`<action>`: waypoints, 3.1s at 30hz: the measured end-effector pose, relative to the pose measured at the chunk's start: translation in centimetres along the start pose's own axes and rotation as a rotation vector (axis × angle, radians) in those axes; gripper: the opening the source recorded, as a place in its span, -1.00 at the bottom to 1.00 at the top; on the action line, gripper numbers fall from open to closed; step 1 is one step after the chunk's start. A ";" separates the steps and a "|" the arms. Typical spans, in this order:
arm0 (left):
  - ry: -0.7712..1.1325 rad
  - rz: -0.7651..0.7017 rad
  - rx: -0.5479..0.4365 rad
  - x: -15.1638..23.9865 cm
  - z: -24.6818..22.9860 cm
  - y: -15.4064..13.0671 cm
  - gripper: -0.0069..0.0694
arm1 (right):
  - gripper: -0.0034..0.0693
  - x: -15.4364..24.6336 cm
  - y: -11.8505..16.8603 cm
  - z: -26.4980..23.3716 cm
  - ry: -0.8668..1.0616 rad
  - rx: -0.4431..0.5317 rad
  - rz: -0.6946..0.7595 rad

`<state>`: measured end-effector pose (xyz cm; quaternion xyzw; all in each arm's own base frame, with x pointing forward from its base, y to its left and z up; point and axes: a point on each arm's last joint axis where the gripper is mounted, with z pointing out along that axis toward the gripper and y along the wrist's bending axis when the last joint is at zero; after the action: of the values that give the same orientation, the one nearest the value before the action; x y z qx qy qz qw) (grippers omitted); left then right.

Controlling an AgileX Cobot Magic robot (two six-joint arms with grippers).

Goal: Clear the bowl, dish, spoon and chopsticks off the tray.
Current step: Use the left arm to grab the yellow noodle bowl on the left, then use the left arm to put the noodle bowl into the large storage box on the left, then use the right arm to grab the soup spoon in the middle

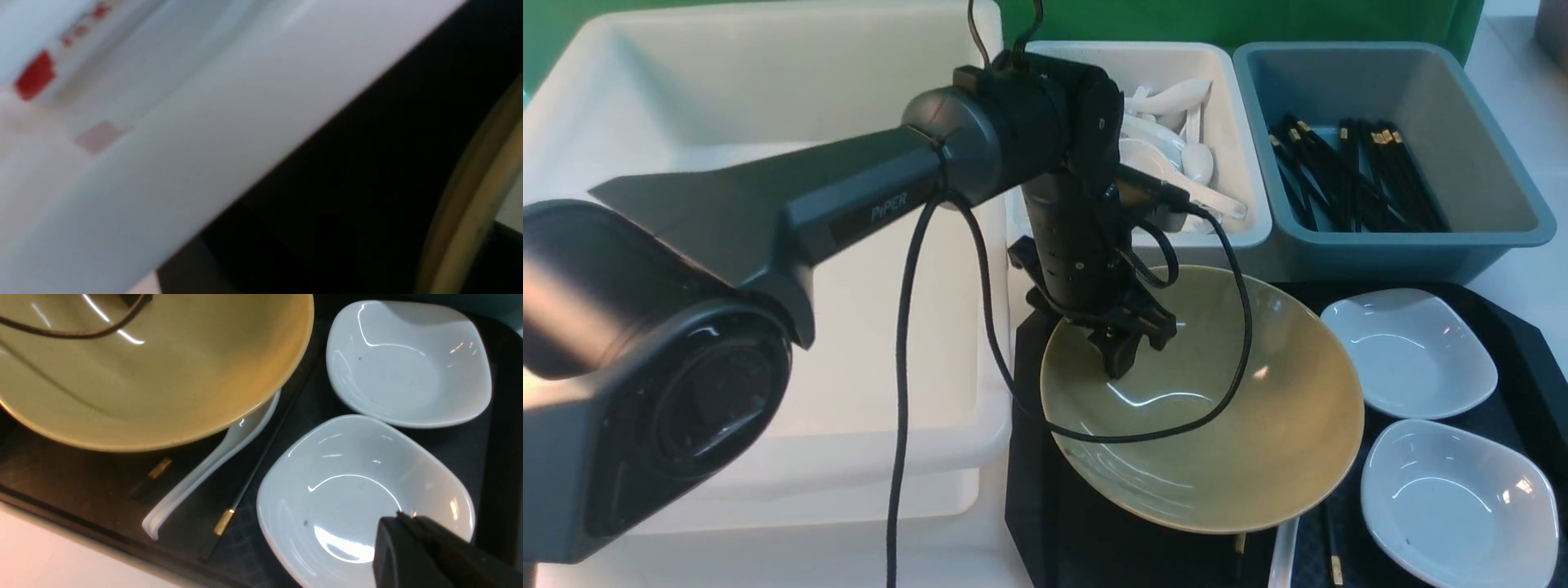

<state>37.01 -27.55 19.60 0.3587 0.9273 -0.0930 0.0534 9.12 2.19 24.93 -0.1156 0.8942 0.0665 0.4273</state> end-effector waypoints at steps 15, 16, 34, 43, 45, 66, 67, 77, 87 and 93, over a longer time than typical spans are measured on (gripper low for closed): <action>-0.064 0.066 0.340 -0.4 -0.8 -2.9 -0.81 | -0.78 0.0 0.0 0.0 0.000 0.000 0.000; -0.073 0.068 0.358 -0.5 -0.8 -2.9 -0.81 | -0.78 0.0 0.0 0.0 0.000 0.000 0.000; -0.602 0.008 0.362 4.6 -20.1 5.8 -0.81 | -0.78 0.0 0.0 0.0 -0.001 -0.001 0.001; -0.602 -0.551 -0.087 17.7 -26.3 19.1 -0.81 | -0.78 -0.1 0.0 0.0 -0.008 0.002 0.001; -0.492 -0.685 -0.167 20.9 -24.9 21.3 -0.81 | -0.78 -0.1 0.0 0.0 -0.013 0.003 0.001; -0.314 -0.918 -0.272 25.9 -14.2 25.0 -0.25 | -0.78 -0.2 0.0 0.0 -0.022 0.004 0.003; -0.314 -0.916 -0.270 25.8 -14.5 24.9 -0.13 | -0.78 -0.2 0.0 0.0 -0.022 0.004 0.004; -0.465 -0.869 -0.342 25.5 -22.5 21.4 0.16 | -0.78 0.2 0.0 0.3 -0.016 0.004 0.008; -0.876 -0.616 -0.422 27.1 -32.3 9.8 -0.37 | -0.59 0.8 -0.3 2.3 0.075 0.004 0.099; -1.041 -0.253 -0.369 26.6 -31.5 2.9 -0.68 | -0.24 -1.0 -0.6 4.0 0.195 -0.017 0.120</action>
<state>18.36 -1.44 45.57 0.1362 0.8153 -0.0998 0.5539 12.89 2.58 23.21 -0.0714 0.9363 0.0877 0.3324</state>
